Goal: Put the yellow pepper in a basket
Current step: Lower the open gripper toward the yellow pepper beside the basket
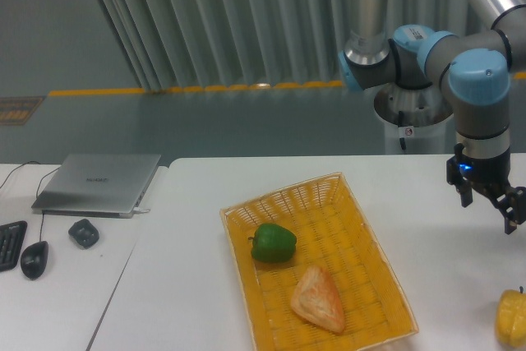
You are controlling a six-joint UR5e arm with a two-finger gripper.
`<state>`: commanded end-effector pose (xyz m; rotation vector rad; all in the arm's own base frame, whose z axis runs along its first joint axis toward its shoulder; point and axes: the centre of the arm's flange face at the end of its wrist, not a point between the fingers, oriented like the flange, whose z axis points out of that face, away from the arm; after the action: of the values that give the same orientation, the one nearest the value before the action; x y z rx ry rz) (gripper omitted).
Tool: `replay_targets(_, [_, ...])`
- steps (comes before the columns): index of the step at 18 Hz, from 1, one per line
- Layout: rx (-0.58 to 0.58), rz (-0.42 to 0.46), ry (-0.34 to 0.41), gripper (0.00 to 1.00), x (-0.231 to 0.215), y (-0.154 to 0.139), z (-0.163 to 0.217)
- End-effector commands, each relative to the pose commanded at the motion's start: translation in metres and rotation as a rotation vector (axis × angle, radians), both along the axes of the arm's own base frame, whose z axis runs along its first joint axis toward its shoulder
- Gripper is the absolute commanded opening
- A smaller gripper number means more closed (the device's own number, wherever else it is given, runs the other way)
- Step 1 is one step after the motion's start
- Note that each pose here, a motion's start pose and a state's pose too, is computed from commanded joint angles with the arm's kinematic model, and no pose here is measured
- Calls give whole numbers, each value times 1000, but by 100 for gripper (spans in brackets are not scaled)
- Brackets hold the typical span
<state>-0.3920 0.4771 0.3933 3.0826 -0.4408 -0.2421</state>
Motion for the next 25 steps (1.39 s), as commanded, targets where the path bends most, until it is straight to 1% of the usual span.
replay_targets(4, [20, 7, 11, 100, -1, 2, 2])
replay_targets(7, [15, 16, 9, 100, 0, 4, -10])
replay_targets(9, [51, 54, 35, 100, 1, 5, -12])
replay_targets(11, [90, 143, 60, 100, -2, 9, -11])
replay_targets(12, [101, 192, 58, 100, -4, 9, -12])
replay_targets(14, [123, 245, 65, 100, -11, 10, -5])
replay_targets(17, [137, 332, 57, 100, -18, 16, -13])
replay_targets(21, [199, 420, 91, 100, -34, 27, -20])
replay_targets(25, [178, 431, 79, 100, -47, 36, -42])
